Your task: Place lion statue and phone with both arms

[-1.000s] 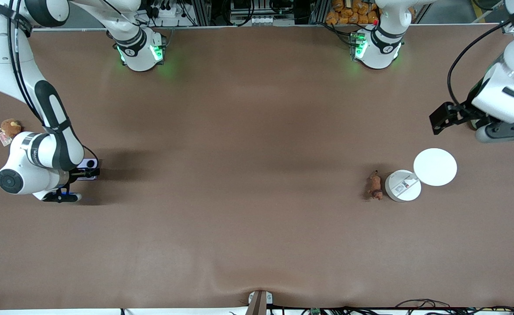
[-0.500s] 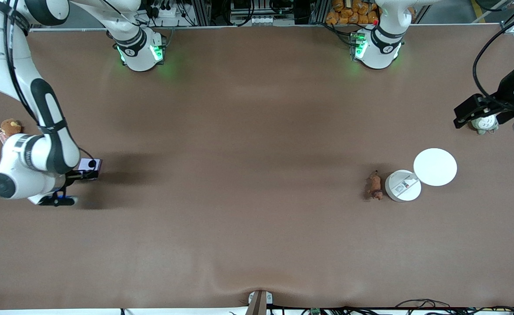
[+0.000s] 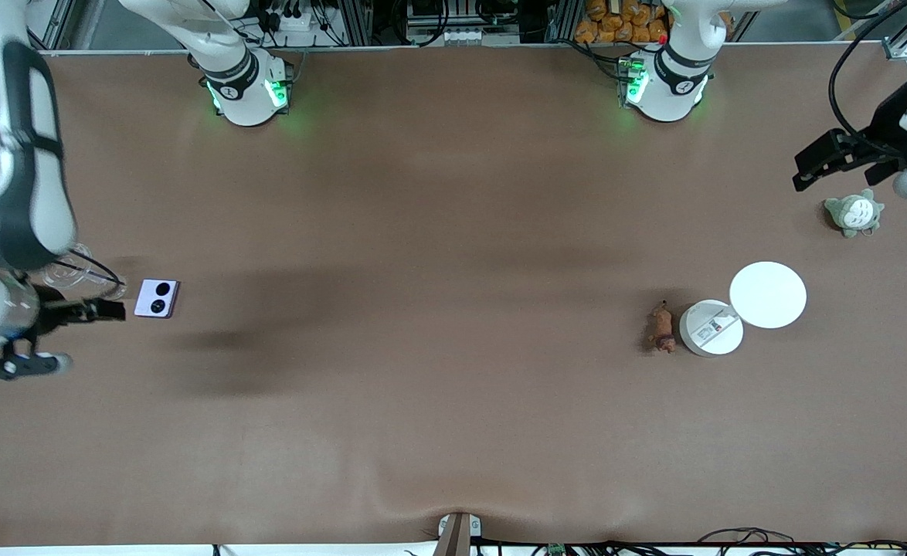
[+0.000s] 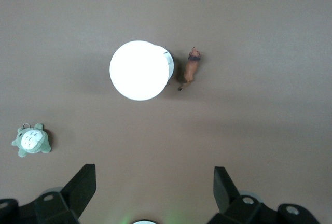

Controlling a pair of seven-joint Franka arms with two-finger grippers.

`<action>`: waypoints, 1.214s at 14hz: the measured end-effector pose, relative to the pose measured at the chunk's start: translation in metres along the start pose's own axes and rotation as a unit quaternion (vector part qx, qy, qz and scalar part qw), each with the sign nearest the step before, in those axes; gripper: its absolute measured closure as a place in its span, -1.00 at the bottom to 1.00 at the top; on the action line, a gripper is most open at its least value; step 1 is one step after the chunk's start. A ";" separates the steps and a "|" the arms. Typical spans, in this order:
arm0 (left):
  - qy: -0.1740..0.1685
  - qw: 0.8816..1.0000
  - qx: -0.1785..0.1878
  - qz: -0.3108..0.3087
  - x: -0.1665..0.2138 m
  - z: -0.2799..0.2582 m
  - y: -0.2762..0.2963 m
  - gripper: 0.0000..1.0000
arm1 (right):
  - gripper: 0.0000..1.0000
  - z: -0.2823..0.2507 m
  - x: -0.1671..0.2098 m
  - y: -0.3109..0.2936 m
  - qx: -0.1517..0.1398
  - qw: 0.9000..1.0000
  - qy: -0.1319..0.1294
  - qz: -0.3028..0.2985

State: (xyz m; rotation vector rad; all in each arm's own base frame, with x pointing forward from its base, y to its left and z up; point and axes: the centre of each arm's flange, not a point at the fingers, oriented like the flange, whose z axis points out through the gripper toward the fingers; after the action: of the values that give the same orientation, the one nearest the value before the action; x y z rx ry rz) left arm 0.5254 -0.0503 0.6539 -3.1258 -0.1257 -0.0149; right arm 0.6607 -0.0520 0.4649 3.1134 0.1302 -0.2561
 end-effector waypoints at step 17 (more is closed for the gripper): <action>-0.004 1.000 0.001 0.009 -0.010 0.003 -0.012 -1.00 | -1.00 -0.146 -0.155 -0.080 0.021 0.998 0.039 0.044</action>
State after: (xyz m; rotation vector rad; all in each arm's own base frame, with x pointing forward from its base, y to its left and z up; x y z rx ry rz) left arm 0.5140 -0.0390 0.6510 -3.1259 -0.0984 -0.0008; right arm 0.5250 0.0178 0.6337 3.1613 -0.0104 -0.1373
